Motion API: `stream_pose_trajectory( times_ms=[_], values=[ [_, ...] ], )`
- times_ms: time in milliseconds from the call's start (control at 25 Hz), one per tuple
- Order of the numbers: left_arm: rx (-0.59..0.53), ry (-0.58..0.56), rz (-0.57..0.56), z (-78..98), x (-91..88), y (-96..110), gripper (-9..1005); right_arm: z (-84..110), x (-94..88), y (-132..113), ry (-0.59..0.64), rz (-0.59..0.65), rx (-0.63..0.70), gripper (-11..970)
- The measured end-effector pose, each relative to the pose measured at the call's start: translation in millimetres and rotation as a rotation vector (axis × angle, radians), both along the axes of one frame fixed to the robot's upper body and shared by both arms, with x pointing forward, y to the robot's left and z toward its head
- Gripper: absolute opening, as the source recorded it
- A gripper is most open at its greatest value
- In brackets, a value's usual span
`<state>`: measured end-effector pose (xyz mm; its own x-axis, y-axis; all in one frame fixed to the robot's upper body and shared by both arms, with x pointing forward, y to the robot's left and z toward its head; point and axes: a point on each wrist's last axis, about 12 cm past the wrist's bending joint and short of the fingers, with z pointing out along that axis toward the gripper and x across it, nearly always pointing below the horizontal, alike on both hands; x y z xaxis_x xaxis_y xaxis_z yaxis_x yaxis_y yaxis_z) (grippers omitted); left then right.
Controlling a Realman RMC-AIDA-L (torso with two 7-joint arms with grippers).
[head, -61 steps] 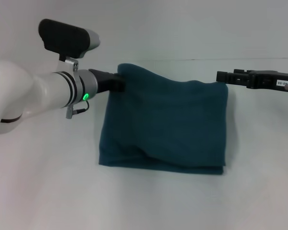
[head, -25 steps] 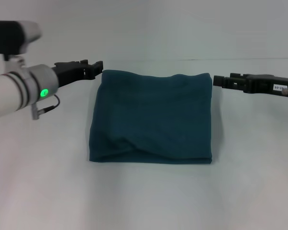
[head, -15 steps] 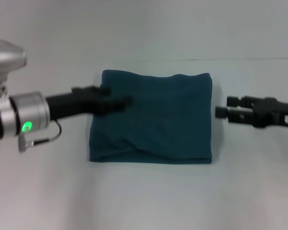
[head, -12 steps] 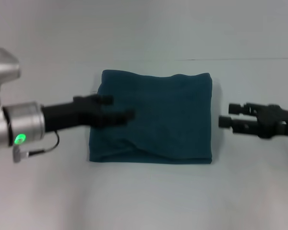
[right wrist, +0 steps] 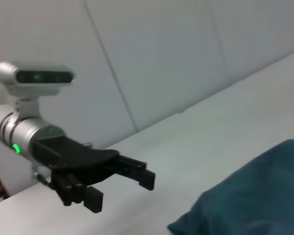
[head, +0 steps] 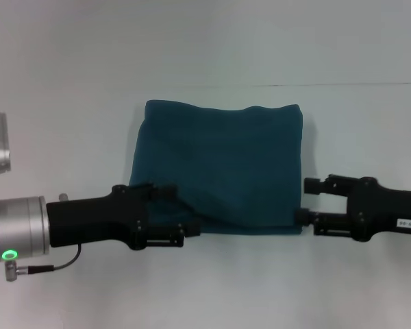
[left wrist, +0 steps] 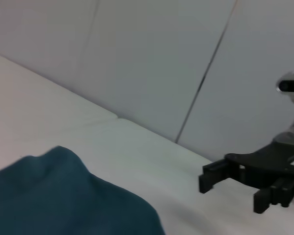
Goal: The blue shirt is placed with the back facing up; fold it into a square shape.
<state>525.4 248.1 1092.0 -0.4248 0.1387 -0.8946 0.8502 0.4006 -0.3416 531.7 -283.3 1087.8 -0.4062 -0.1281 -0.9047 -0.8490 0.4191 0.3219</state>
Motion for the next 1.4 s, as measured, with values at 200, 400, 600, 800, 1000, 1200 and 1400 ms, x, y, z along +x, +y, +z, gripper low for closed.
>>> stream_pose_trajectory(
  times_ms=[200, 400, 600, 800, 1000, 1200, 1400],
  values=[
    [-0.005, 0.021, -0.031, -0.5, -6.3, 4, 937, -0.5, -1.1, 7, 0.011, 0.052, -0.015, 821],
    [0.015, 0.046, -0.057, -2.5, -9.2, 4, 937, -0.6, -3.6, 7, 0.034, 0.083, -0.025, 821],
    [0.020, 0.053, -0.065, -3.0, -10.2, 4, 937, -1.2, -3.4, 9, 0.065, 0.097, -0.042, 821],
    [0.018, 0.056, -0.070, -2.5, -10.4, 4, 937, 0.3, -2.9, 9, 0.072, 0.109, -0.044, 821],
    [0.020, 0.056, -0.073, -2.3, -10.2, 4, 937, 1.2, -1.4, 11, 0.087, 0.115, -0.047, 821],
    [0.026, 0.064, -0.075, -2.9, -10.7, 4, 936, 0.8, -0.1, 13, 0.102, 0.125, -0.059, 821],
    [0.033, 0.080, -0.072, -3.7, -11.4, 6, 936, 1.8, 3.0, 16, 0.131, 0.134, -0.078, 821]
  ],
)
